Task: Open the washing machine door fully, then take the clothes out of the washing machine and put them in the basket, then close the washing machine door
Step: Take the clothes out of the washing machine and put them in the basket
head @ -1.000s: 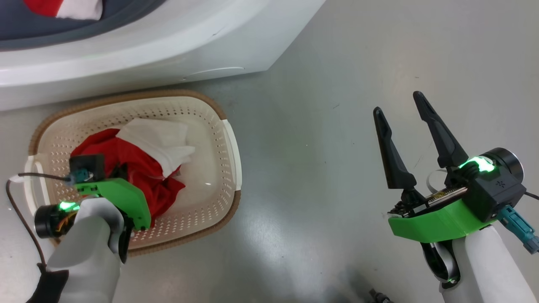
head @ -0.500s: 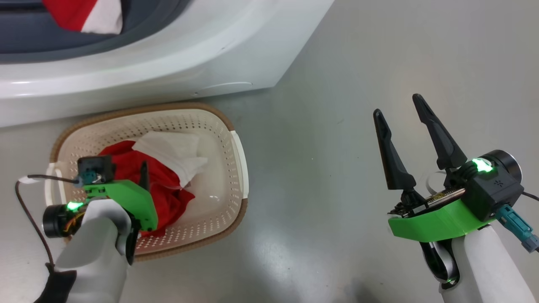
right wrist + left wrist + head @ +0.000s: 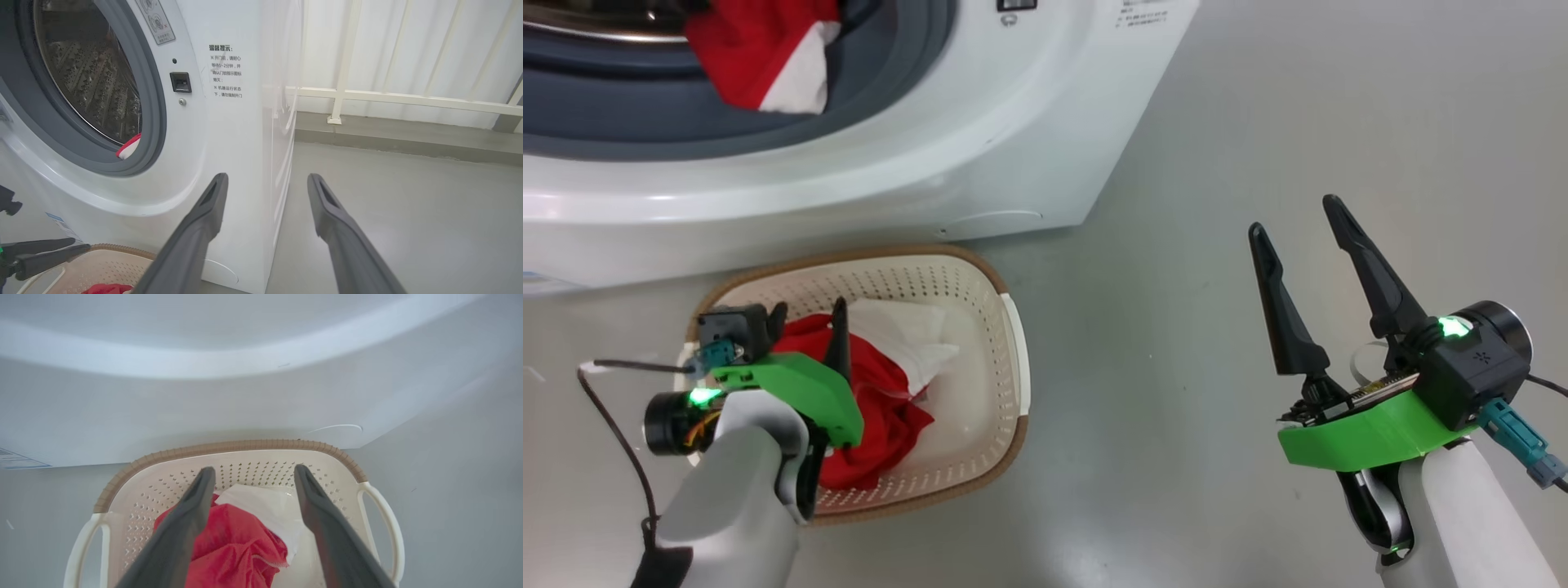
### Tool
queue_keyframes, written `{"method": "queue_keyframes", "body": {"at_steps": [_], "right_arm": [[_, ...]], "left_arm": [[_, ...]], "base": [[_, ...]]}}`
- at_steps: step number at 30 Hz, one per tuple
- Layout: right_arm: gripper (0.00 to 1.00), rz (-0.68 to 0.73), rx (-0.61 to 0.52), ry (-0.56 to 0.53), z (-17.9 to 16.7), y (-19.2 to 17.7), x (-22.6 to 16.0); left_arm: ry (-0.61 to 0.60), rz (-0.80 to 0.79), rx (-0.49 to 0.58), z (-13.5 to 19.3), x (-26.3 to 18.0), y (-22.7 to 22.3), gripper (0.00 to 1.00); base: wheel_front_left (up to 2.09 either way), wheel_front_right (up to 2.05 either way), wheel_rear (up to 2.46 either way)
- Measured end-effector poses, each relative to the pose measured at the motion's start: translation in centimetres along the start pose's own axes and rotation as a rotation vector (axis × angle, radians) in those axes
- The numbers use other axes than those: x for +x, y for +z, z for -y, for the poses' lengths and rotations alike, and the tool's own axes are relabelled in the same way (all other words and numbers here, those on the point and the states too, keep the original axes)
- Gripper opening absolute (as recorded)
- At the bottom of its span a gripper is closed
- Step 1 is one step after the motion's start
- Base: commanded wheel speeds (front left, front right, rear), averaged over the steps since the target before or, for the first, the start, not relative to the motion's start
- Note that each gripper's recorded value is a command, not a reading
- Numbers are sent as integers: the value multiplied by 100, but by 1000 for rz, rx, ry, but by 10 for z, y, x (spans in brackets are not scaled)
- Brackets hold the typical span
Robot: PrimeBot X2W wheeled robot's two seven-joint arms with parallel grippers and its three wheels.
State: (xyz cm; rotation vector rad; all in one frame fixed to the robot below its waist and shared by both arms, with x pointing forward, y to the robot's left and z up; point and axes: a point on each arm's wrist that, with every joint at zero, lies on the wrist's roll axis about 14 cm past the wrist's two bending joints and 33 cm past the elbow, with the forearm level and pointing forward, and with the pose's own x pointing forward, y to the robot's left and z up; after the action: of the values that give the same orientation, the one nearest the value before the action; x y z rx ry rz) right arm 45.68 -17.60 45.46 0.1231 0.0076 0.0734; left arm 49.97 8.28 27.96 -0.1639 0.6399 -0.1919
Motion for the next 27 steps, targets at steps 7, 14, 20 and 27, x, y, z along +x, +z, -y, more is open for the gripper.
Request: {"method": "queue_keyframes", "body": {"at_steps": [7,14,20,27], "right_arm": [[100,22,5,4,-4,13,-10],[100,65,-1,10,-8,33,-21],[100,71,3,5,-9,39,-37],[100,97,6,0,-10,51,-55]], "left_arm": [[-14,153,-32,11,-25,37,100],[-13,324,-24,19,-64,76,100],[-17,463,-9,25,-102,106,100],[-19,577,11,29,-145,123,100]], "base": [[0,0,0],[0,0,0],[0,0,0],[0,0,0]]}}
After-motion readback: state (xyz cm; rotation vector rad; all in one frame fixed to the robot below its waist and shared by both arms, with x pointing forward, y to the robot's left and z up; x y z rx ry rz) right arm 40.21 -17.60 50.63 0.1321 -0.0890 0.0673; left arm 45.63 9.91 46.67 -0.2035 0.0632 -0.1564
